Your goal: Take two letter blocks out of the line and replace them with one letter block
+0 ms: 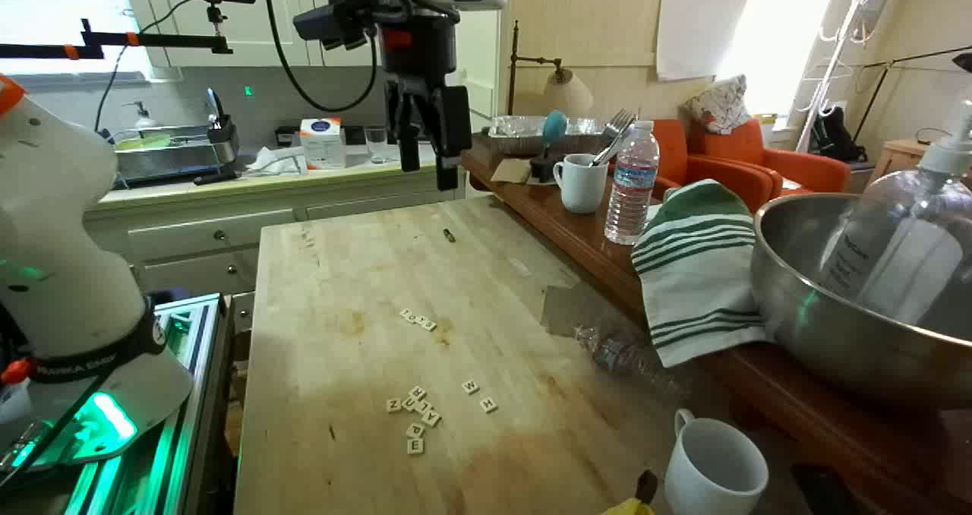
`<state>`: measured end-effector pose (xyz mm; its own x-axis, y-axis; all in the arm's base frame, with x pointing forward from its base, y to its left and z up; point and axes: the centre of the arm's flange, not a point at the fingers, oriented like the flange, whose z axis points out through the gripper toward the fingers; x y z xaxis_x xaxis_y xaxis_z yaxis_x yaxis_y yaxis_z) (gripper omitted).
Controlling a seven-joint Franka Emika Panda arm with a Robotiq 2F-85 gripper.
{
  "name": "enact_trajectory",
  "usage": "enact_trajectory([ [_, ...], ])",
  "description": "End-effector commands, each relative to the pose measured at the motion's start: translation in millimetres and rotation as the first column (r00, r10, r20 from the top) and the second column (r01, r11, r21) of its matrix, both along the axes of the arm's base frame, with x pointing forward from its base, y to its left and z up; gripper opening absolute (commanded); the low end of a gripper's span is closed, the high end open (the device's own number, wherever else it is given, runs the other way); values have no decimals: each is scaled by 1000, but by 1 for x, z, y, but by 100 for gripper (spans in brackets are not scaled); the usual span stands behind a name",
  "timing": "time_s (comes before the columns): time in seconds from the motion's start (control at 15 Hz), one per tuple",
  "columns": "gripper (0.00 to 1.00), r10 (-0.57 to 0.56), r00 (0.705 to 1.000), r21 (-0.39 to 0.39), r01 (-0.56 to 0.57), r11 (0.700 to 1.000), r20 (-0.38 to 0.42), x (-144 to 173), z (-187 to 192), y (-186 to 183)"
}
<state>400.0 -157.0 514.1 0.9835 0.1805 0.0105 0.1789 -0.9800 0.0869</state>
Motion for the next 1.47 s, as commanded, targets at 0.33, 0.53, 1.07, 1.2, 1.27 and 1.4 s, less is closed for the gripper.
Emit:
enact_trajectory([
  [0.33,100,0,1000,0,0,1000,0,0,0,0],
  [0.53,100,0,1000,0,0,1000,0,0,0,0],
  [1.07,100,230,972,57,-227,972,-50,-12,-69,57],
  [1.2,100,283,959,82,-280,956,-26,-14,-91,69],
  [1.27,100,306,952,94,-303,948,-13,-14,-100,73],
  [1.4,100,353,935,108,-353,929,20,-16,-124,81],
])
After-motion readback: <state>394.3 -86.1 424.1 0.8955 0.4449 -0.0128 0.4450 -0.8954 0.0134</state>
